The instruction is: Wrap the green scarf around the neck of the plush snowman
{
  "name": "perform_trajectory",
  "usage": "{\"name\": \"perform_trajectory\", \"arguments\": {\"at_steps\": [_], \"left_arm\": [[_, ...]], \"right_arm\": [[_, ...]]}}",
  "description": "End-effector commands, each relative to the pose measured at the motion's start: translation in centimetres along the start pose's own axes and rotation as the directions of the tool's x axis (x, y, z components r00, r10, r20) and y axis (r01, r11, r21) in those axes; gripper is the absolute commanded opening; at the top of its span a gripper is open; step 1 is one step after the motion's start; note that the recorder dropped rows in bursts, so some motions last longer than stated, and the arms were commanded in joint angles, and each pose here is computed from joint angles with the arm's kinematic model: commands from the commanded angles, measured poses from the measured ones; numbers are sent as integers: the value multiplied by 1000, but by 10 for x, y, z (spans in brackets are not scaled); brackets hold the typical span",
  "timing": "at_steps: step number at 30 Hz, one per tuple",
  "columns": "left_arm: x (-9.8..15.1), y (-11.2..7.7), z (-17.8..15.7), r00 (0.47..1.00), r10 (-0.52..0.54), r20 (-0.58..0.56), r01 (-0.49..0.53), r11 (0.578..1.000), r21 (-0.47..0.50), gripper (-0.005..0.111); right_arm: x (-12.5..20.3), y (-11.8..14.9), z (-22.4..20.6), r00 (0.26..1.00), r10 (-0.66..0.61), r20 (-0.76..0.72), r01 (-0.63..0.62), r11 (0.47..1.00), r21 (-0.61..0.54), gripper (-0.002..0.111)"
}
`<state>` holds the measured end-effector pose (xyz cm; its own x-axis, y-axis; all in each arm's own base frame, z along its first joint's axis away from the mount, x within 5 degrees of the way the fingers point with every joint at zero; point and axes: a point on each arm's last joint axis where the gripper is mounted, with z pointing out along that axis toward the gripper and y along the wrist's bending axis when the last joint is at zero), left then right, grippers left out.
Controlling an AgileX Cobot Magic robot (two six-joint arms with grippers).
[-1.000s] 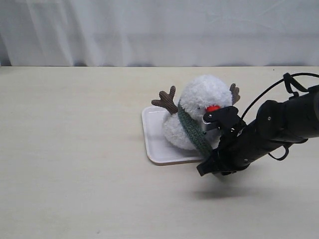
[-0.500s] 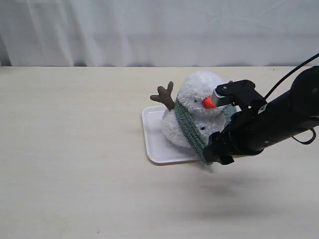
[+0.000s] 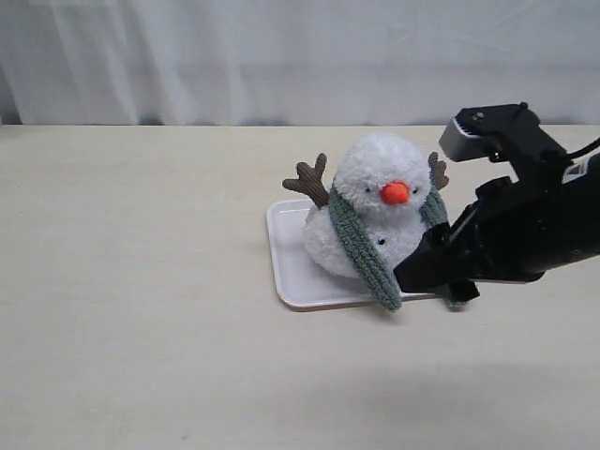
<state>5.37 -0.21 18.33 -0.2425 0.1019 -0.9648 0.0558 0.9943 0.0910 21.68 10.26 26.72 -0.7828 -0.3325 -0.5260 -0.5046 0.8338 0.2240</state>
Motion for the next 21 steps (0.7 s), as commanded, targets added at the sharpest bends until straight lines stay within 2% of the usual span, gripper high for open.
{"name": "perform_trajectory", "arguments": {"at_steps": [1, 7, 8, 13, 18, 21], "left_arm": [[-1, 0, 0, 1000, -5, 13, 5, 1000, 3, 0], [-1, 0, 0, 1000, -5, 13, 5, 1000, 3, 0], [-1, 0, 0, 1000, -5, 13, 5, 1000, 3, 0], [-1, 0, 0, 1000, -5, 13, 5, 1000, 3, 0], [-1, 0, 0, 1000, -5, 13, 5, 1000, 3, 0], [-1, 0, 0, 1000, -5, 13, 5, 1000, 3, 0]], "right_arm": [[2, 9, -27, 995, -24, 92, 24, 1000, 1, 58], [11, 25, -80, 950, -90, 300, 83, 996, 36, 24], [12, 27, -86, 939, -97, 331, 88, 995, 44, 21], [24, 40, -134, 815, -173, 553, 129, 985, 117, 5], [44, 51, -165, 723, -212, 657, 152, 977, 149, 4], [64, 59, -188, 644, -239, 727, 167, 971, 172, 4]]}}
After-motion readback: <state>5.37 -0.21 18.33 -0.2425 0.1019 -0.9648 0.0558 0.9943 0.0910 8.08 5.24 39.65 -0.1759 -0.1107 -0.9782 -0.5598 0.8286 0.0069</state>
